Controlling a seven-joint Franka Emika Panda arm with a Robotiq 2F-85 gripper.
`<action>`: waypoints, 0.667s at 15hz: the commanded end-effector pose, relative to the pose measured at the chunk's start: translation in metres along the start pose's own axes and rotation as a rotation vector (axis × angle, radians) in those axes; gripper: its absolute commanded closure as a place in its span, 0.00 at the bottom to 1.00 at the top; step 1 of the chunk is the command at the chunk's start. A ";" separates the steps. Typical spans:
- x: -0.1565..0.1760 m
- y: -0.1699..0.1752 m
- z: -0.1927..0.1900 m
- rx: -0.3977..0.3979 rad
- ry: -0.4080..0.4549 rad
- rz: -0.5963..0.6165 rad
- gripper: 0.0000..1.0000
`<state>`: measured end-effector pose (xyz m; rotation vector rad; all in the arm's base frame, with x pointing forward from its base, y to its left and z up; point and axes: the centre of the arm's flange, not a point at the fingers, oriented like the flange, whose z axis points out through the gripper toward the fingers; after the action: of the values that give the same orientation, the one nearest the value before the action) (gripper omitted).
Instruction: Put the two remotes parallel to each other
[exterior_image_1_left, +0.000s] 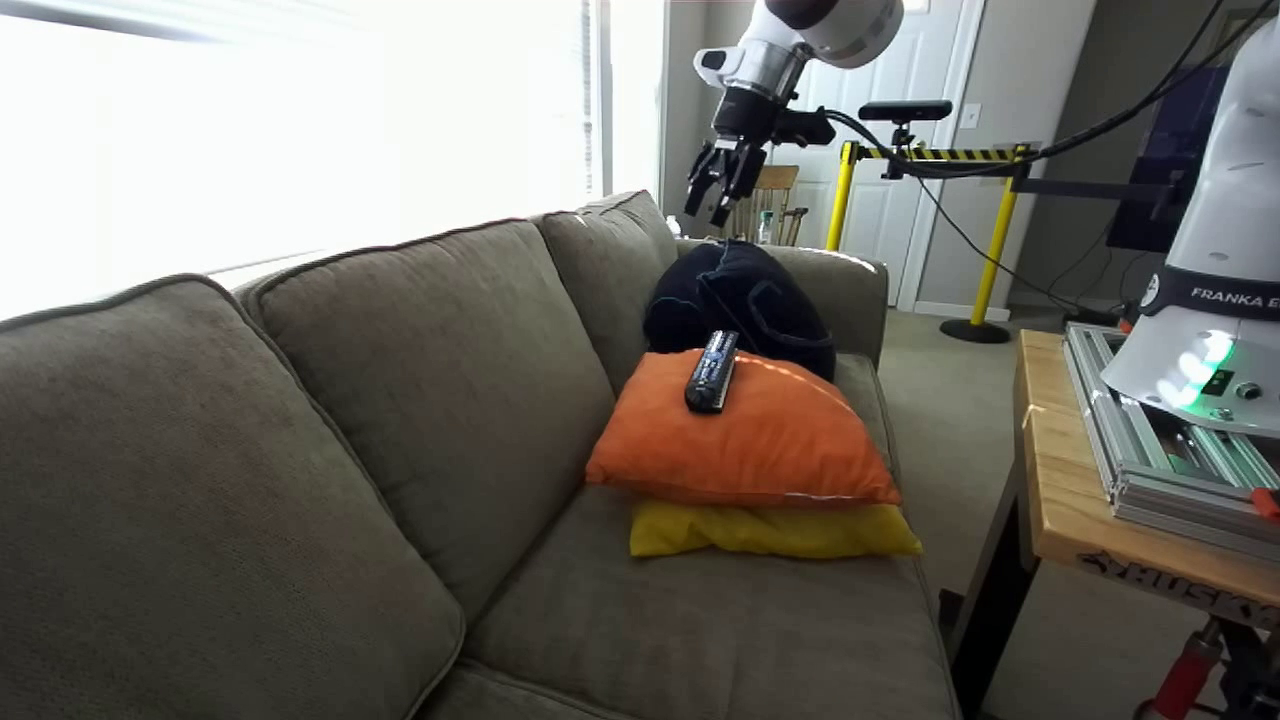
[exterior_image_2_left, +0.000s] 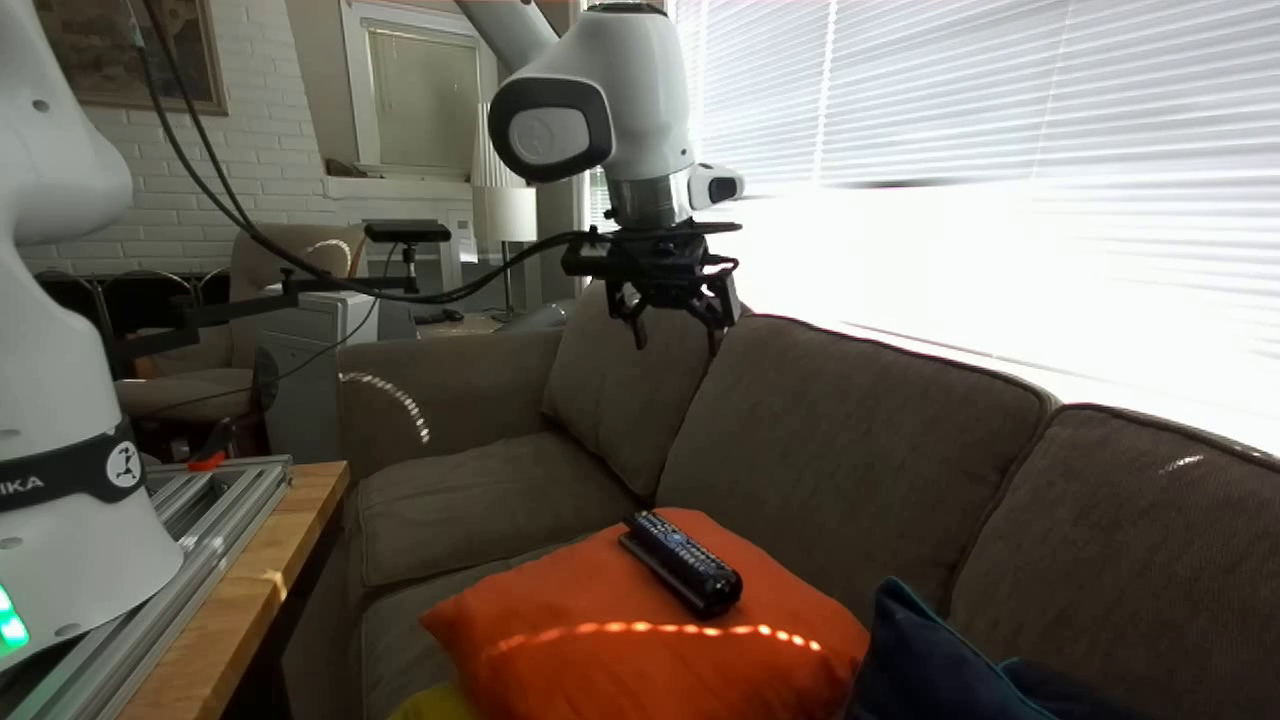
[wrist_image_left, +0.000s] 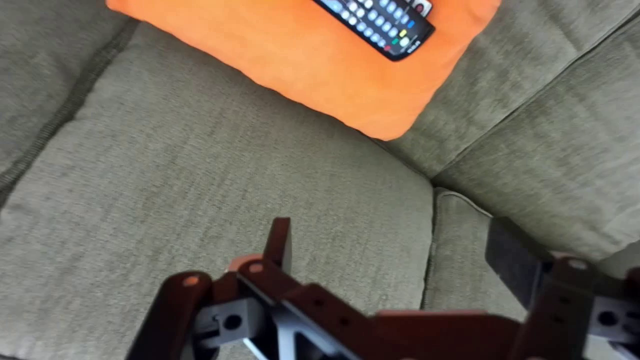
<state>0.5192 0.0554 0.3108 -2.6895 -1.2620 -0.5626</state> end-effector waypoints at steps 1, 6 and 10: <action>-0.010 -0.014 -0.034 0.006 -0.055 0.179 0.00; -0.012 -0.015 -0.052 0.091 -0.055 0.447 0.00; -0.012 -0.016 -0.064 0.040 -0.049 0.559 0.00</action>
<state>0.4916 0.0389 0.3511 -2.8196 -0.5949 -0.3789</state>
